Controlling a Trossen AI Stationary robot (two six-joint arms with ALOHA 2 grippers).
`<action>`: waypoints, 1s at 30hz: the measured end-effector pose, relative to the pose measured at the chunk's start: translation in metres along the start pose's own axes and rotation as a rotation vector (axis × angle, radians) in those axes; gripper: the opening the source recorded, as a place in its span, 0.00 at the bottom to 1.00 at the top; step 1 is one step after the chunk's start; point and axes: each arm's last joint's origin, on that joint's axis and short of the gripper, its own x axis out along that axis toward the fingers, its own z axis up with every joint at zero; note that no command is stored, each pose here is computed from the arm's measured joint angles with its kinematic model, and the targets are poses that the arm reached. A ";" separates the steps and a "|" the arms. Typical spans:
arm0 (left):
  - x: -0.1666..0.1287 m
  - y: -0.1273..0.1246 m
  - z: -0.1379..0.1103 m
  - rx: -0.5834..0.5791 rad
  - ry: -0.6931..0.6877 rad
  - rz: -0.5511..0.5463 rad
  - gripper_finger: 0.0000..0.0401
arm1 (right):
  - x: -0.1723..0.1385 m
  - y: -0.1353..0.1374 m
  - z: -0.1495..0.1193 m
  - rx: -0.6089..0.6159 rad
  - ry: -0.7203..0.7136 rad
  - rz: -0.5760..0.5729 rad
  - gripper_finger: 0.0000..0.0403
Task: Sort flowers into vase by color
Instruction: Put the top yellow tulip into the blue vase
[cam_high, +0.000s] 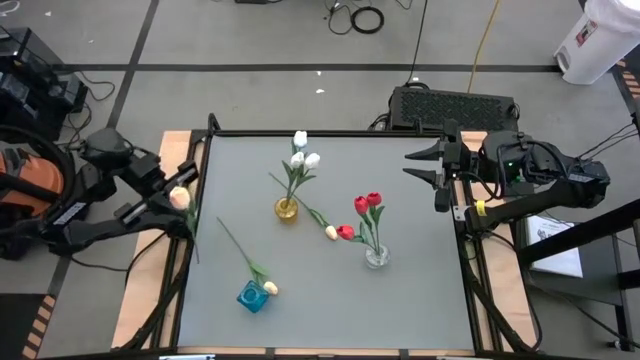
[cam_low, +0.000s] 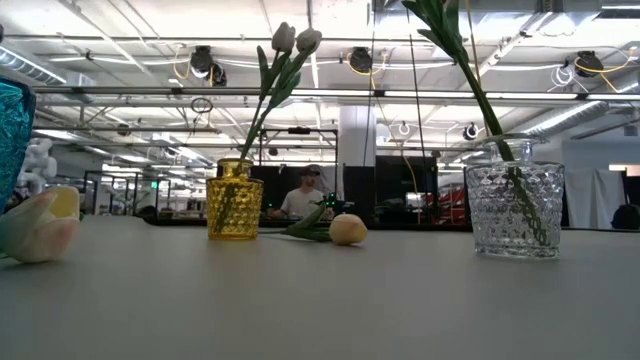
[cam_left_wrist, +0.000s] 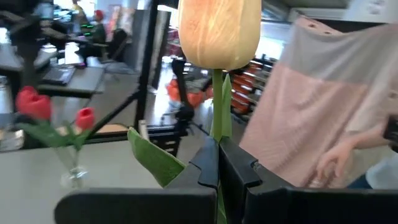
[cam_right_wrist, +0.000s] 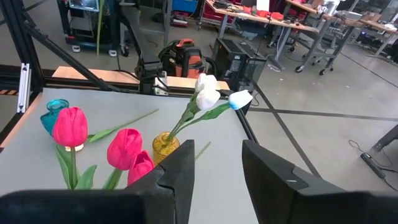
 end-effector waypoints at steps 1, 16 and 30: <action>0.001 -0.001 0.000 0.007 0.000 -0.022 0.00 | 0.000 0.000 0.000 0.000 0.000 0.000 0.31; 0.042 -0.016 -0.004 -0.034 0.103 -0.435 0.00 | 0.000 0.000 0.000 0.000 0.000 0.000 0.31; 0.084 0.002 0.009 0.073 -0.054 -0.272 0.00 | 0.000 0.000 0.000 0.000 0.000 0.000 0.31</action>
